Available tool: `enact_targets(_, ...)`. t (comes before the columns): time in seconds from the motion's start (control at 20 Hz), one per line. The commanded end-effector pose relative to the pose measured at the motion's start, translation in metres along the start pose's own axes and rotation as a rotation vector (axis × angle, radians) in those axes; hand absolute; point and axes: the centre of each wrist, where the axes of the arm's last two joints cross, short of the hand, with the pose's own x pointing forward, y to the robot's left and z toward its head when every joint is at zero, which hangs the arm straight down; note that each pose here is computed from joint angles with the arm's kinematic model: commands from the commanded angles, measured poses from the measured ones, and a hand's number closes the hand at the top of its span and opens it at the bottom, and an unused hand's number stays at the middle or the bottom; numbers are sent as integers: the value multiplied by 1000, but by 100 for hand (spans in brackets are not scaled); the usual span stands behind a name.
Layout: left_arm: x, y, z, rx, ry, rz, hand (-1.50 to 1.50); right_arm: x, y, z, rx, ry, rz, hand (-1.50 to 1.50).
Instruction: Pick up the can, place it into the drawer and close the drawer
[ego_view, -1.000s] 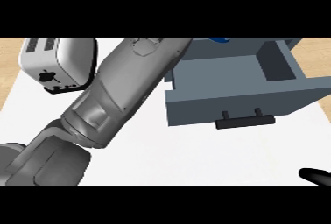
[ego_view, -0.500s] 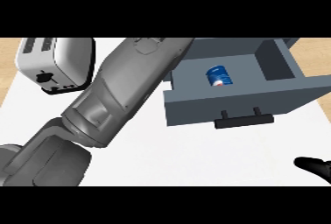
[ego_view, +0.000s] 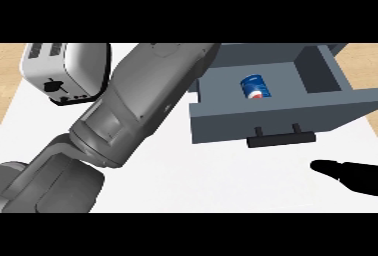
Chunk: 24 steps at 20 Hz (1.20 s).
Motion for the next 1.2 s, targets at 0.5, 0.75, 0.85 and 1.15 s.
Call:
enact_targets(0.5, -7, 4, -3, -4, -26, -11, -150, -44, 66, -40, 152, -38, 417, -150)
enact_targets(0.75, 9, 4, -5, -17, -40, -17, -150, -71, 104, -61, 193, -29, 536, -150)
enact_targets(0.85, 7, -1, -1, -27, -4, 11, -150, -87, 116, -64, 215, -17, 606, -150)
enact_targets(1.15, -2, 20, -10, 17, -24, 2, -150, -108, 149, -85, 192, -19, 645, -150)
